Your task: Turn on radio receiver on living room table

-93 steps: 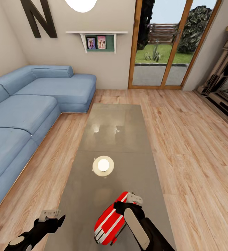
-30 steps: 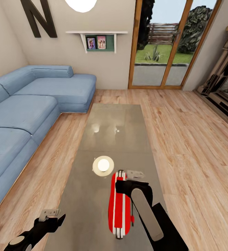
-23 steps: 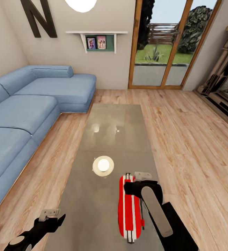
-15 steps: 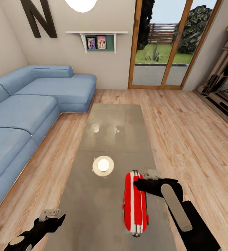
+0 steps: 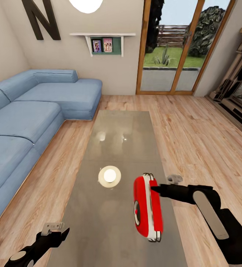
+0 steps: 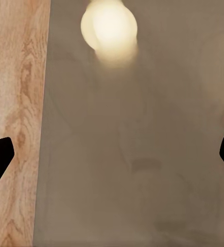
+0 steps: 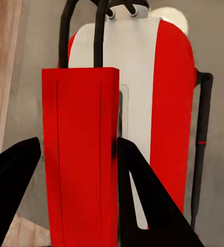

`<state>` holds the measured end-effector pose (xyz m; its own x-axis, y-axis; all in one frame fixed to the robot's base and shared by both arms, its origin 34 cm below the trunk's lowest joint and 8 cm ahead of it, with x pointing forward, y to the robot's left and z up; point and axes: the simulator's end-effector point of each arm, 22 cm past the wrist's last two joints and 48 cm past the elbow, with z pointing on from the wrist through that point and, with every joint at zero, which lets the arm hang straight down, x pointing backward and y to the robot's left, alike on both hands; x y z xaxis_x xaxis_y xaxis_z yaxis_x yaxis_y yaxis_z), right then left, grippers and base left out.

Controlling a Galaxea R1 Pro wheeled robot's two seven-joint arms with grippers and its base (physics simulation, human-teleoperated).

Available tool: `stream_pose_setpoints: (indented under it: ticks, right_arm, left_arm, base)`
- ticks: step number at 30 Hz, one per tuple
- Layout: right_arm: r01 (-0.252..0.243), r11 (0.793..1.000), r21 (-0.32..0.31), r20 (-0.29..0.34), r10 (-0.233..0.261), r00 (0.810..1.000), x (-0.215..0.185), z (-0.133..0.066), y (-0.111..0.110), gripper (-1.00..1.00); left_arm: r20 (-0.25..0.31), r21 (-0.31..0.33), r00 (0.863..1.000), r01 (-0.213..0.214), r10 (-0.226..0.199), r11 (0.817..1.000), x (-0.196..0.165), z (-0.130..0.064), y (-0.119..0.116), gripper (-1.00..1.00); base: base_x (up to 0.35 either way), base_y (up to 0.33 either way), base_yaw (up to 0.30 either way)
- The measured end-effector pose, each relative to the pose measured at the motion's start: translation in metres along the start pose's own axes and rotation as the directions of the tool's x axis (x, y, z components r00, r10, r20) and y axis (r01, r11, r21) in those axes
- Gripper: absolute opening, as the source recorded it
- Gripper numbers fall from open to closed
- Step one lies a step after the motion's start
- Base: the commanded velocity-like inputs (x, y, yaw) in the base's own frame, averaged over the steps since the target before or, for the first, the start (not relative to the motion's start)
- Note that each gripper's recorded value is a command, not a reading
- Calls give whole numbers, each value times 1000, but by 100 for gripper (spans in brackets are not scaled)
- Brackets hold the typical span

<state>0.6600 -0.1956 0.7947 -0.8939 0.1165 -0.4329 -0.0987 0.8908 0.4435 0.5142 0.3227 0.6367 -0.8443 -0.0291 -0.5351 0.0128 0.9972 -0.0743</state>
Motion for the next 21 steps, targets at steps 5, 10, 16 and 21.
stream_pose_setpoints:
  ticks: [5,10,16,21]
  right_arm:
    - [-5,998,-69,6,5,1000,-4,-3,13,-100]
    - [29,977,-209,20,-26,999,-14,-16,34,-100]
    - [58,924,-378,23,-53,998,-19,-41,56,-100]
    - [63,922,-381,24,-58,998,-19,-42,56,-100]
  left_arm:
    - [0,0,1000,0,0,1000,0,0,0,100]
    - [0,1,1000,0,0,1000,0,0,0,100]
    - [1,3,1000,1,-1,1000,-1,0,-1,100]
    - [3,5,1000,1,-1,1000,-2,0,-2,100]
  base:
    - [0,0,0]
    - [0,0,0]
    - [0,0,0]
    - [0,0,0]
